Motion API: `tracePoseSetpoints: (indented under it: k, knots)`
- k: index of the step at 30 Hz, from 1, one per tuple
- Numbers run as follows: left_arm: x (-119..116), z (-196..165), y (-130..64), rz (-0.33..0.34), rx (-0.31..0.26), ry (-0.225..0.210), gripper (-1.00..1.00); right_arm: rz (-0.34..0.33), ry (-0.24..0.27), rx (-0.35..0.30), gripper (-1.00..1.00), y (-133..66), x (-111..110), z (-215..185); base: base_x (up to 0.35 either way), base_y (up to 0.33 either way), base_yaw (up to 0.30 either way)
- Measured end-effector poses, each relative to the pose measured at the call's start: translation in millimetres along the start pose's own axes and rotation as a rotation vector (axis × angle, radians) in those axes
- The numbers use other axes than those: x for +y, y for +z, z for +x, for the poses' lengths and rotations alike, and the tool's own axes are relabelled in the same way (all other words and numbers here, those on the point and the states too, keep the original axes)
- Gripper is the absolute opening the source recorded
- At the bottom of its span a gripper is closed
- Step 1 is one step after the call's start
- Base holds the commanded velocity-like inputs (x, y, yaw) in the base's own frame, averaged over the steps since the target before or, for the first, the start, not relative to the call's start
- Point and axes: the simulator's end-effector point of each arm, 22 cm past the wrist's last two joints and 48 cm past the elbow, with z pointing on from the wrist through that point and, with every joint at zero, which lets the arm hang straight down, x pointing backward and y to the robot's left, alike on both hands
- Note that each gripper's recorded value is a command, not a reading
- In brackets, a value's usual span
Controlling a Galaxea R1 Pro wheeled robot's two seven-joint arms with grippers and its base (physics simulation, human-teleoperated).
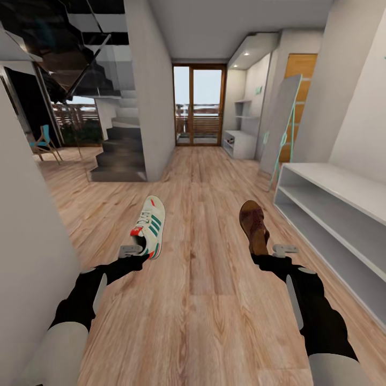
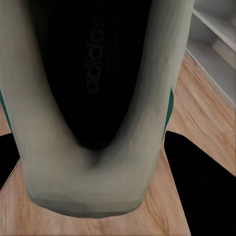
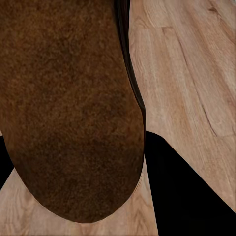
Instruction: Pick up the two gym shoes and the two sandals from the corridor floor and place them onto the hallstand (shoe rack) in the corridor, making sure they are on the rack and not on the floor. Arrange them so the two gym shoes are next to each other and the two sandals are next to each other.
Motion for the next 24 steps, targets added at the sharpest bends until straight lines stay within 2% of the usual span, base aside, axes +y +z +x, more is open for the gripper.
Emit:
tracePoseSetpoints:
  k: [24]
  knots:
    - [0.2,-0.7,-0.2,-0.001,-0.002,0.0,-1.0,0.003,0.007,-0.001,-1.0,-0.1,-1.4,-0.2,0.349,0.0,0.0]
